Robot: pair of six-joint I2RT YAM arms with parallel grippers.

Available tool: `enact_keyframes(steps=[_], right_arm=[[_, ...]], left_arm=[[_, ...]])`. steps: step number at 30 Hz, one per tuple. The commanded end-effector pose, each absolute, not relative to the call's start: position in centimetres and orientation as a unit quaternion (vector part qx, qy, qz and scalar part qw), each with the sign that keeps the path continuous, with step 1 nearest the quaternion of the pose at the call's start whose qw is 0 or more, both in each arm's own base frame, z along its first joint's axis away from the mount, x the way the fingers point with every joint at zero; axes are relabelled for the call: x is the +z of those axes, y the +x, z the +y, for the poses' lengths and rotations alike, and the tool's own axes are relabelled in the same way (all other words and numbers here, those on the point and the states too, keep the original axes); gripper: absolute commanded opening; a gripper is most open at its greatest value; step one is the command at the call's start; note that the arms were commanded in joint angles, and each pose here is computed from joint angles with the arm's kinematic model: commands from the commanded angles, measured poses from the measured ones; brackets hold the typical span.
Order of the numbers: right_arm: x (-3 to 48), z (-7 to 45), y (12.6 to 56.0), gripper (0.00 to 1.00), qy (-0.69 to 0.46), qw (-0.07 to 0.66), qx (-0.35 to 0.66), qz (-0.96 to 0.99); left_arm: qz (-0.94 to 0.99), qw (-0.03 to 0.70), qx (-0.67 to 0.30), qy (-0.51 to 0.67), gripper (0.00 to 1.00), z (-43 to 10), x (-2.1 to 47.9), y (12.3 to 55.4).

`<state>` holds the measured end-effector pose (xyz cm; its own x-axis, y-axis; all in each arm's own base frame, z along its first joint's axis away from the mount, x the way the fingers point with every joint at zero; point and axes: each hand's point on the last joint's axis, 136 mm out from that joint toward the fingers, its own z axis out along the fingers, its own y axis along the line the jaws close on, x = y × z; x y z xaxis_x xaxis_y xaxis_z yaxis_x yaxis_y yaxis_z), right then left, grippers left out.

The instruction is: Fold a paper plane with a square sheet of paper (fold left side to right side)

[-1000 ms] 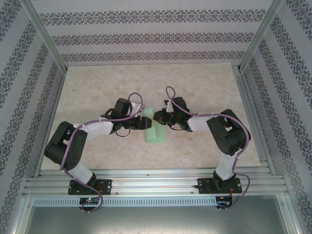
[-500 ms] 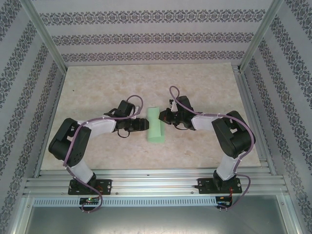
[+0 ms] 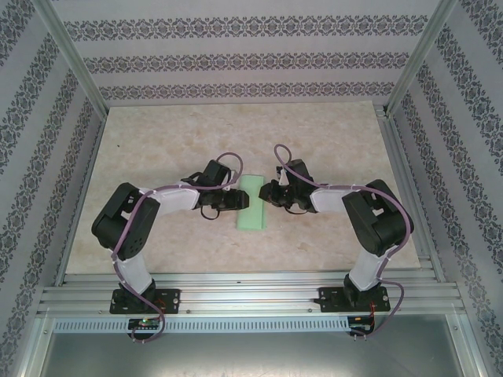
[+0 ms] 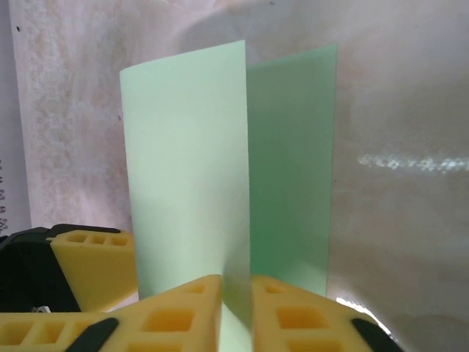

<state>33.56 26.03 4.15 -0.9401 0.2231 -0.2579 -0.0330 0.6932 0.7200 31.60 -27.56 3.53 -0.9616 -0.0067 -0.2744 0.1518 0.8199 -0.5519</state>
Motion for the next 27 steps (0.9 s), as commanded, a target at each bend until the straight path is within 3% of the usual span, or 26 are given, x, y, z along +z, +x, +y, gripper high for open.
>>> enact_keyframes(steps=[1,11,27], right_arm=[[5.6,25.0,33.9,0.24,0.045,0.194,0.378,0.904],[6.1,20.0,33.1,0.34,0.057,0.220,0.303,0.926],[6.1,19.1,32.7,0.34,0.068,0.220,0.308,0.923]], left_arm=[[0.952,0.135,-0.271,0.050,0.56,-28.0,3.3,31.7],[0.962,0.130,-0.238,0.043,0.57,-28.2,2.0,31.9],[0.973,0.108,-0.200,0.048,0.58,-28.2,0.5,31.7]])
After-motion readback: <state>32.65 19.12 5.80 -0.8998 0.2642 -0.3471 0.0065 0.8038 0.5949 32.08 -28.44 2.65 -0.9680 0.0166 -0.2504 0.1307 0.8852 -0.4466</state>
